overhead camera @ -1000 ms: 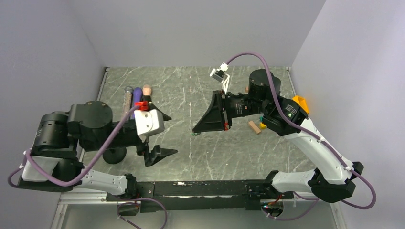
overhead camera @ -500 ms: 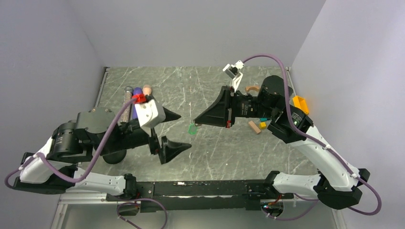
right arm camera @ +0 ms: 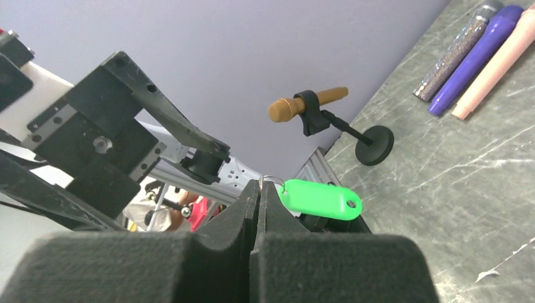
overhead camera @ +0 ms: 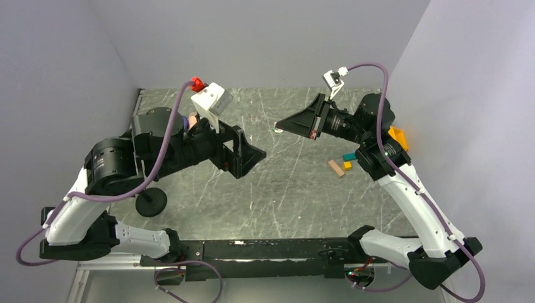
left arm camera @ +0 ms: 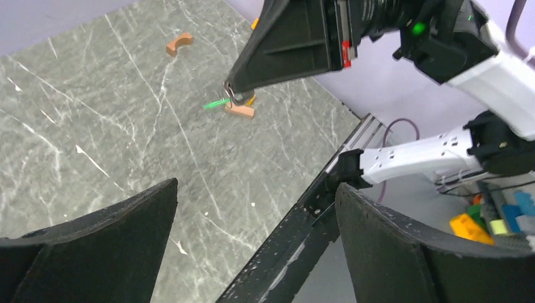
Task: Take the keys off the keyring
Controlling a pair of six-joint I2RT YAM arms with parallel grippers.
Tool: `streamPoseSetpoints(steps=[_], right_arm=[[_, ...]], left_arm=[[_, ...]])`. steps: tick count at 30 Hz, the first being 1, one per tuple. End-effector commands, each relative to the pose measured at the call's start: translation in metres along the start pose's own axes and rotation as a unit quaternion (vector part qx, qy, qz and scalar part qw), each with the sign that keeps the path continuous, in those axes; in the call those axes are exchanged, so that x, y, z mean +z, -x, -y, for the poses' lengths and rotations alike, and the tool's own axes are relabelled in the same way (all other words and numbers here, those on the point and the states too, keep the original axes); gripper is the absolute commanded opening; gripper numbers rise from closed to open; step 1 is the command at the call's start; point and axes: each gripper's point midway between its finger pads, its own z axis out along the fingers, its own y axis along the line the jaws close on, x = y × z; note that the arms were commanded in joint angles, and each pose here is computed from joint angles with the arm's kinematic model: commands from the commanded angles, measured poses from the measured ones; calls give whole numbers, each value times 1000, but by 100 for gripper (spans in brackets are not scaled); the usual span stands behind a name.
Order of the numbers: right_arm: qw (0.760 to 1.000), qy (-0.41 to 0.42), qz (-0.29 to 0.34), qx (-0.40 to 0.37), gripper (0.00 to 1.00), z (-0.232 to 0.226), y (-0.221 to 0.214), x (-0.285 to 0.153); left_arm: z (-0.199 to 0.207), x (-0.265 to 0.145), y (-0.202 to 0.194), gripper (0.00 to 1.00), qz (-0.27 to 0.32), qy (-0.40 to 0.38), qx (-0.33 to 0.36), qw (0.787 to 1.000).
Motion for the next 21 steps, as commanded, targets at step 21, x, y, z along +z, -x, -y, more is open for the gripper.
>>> streamPoseSetpoints(steps=[21], right_arm=[[984, 156, -32, 77, 0, -13, -6, -7]], left_arm=[[5, -15, 14, 99, 91, -190, 100, 972]])
